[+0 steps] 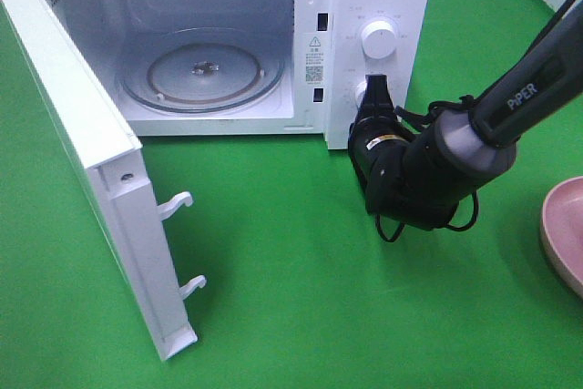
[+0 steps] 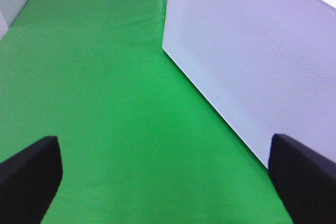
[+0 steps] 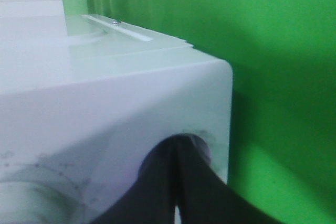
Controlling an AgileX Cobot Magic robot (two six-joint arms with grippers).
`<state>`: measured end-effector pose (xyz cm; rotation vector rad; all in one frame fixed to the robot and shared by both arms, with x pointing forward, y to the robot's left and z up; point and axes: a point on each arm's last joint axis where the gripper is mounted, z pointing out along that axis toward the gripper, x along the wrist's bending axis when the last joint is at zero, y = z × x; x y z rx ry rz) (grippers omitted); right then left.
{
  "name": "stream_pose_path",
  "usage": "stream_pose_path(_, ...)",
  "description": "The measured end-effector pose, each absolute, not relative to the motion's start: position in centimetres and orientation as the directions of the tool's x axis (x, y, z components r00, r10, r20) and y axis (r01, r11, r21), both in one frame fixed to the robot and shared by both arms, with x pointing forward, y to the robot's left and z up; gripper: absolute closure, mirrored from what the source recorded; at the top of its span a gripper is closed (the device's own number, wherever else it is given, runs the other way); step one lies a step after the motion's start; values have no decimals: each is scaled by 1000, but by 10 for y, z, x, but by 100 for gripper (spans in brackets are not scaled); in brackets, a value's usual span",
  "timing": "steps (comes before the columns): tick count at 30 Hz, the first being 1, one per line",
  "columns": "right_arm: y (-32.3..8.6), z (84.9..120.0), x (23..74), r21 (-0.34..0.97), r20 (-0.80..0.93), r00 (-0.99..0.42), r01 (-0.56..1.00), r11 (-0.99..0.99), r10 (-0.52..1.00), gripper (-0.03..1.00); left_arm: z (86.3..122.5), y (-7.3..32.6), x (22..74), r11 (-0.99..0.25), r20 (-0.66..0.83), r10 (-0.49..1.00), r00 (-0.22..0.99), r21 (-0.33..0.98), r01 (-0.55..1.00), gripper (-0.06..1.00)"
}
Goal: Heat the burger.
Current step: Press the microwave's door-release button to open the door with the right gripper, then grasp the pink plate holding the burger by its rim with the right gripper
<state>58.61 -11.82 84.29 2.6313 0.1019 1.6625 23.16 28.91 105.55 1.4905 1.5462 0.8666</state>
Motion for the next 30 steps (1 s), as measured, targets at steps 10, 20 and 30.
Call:
stream_pose_path(10, -125, 853, 569, 27, 895, 442, 81, -996, 60, 96, 1055, 289, 232, 70, -87, 996, 17, 892, 446, -5)
stream_pose_path(20, -130, 857, 536, 25, 882, 465, 113, -993, 75, 96, 1055, 289, 232, 69, -85, 996, 17, 892, 446, -5)
stream_pose_path(30, -145, 875, 512, 35, 884, 458, 141, -989, 96, 96, 1055, 289, 232, 69, -85, 996, 17, 892, 446, -5)
